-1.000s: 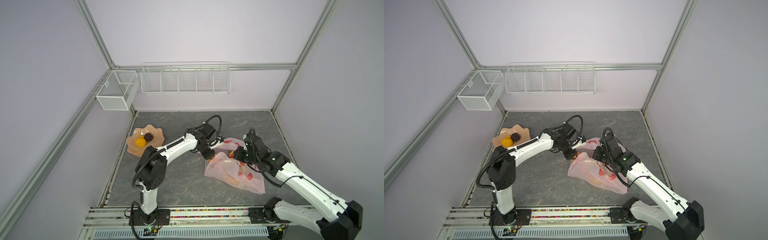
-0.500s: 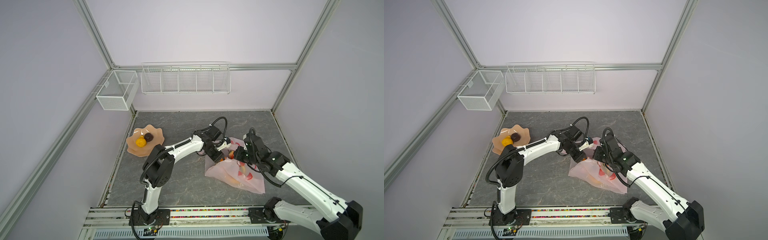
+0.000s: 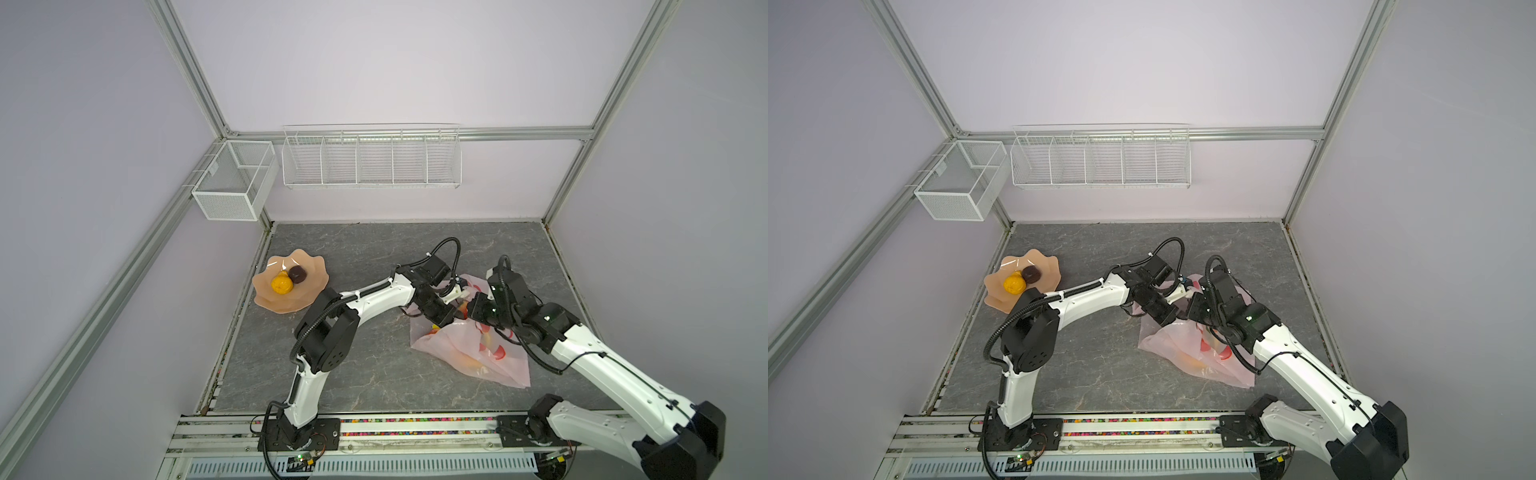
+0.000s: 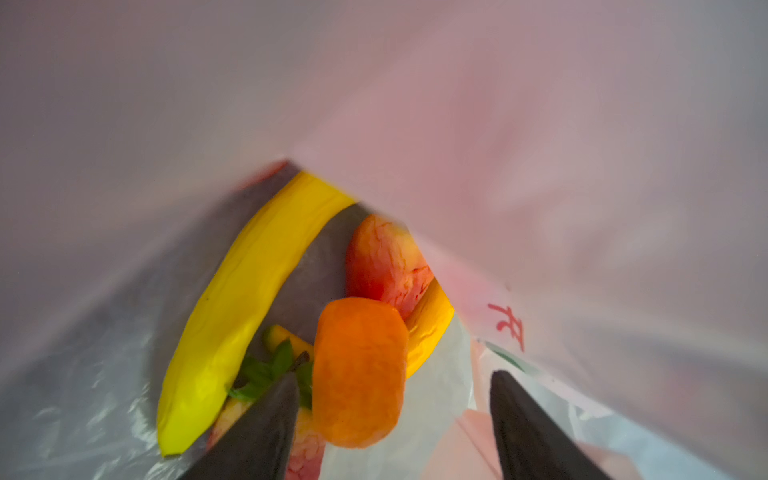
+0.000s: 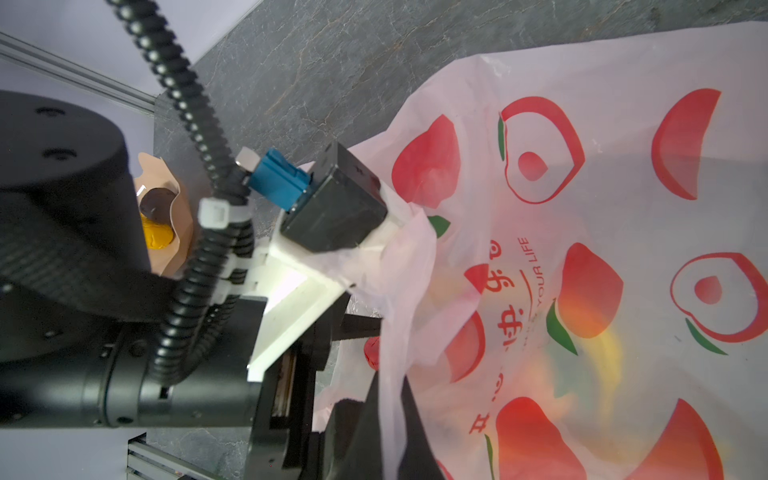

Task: Place the fruits into the plastic bag
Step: Place the fruit in the plastic bag, then pick up the fruit from the plate.

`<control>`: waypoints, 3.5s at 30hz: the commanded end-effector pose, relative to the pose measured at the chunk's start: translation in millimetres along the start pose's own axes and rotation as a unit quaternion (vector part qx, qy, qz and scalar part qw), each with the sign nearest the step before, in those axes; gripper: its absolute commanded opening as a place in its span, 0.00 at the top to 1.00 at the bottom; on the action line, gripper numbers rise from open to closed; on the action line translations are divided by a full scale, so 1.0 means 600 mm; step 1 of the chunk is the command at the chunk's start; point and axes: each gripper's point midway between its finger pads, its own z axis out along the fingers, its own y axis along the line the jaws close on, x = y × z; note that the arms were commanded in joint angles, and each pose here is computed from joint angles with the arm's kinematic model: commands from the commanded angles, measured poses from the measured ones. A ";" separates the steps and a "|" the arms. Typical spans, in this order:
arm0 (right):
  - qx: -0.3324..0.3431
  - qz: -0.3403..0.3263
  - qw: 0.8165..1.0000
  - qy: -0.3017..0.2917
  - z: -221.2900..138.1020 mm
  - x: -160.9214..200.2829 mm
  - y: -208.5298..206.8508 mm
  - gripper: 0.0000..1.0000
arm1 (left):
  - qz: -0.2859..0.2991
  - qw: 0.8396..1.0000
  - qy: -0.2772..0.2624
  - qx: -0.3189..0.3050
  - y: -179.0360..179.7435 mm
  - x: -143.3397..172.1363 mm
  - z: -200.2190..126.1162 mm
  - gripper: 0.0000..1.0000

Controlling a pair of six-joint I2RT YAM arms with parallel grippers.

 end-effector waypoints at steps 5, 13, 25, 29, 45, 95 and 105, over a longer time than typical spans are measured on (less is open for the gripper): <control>-0.008 0.003 1.000 -0.008 -0.002 -0.004 0.005 0.94 | -0.036 0.998 -0.059 -0.009 0.002 -0.024 -0.061 0.19; -0.009 0.002 1.000 -0.007 0.001 -0.004 0.007 0.94 | -0.040 0.998 -0.050 0.013 -0.010 -0.014 -0.064 0.14; -0.009 0.001 1.000 -0.007 0.005 -0.005 0.008 0.94 | -0.046 0.997 -0.047 0.036 -0.021 -0.006 -0.078 0.12; -0.008 0.000 1.000 -0.006 0.005 -0.005 0.007 0.94 | -0.071 0.994 -0.078 0.004 0.010 -0.014 -0.105 0.12; -0.009 -0.002 1.000 -0.006 0.006 -0.005 0.009 0.94 | -0.137 0.965 -0.182 -0.130 0.112 -0.005 -0.250 0.13; 0.005 0.002 1.000 -0.005 0.006 -0.005 0.000 0.94 | -0.491 0.690 -0.229 -0.481 0.585 0.288 -0.642 0.28; 0.007 0.006 1.000 -0.002 0.007 -0.002 -0.003 0.94 | -0.496 0.693 -0.238 -0.467 0.625 0.277 -0.632 0.30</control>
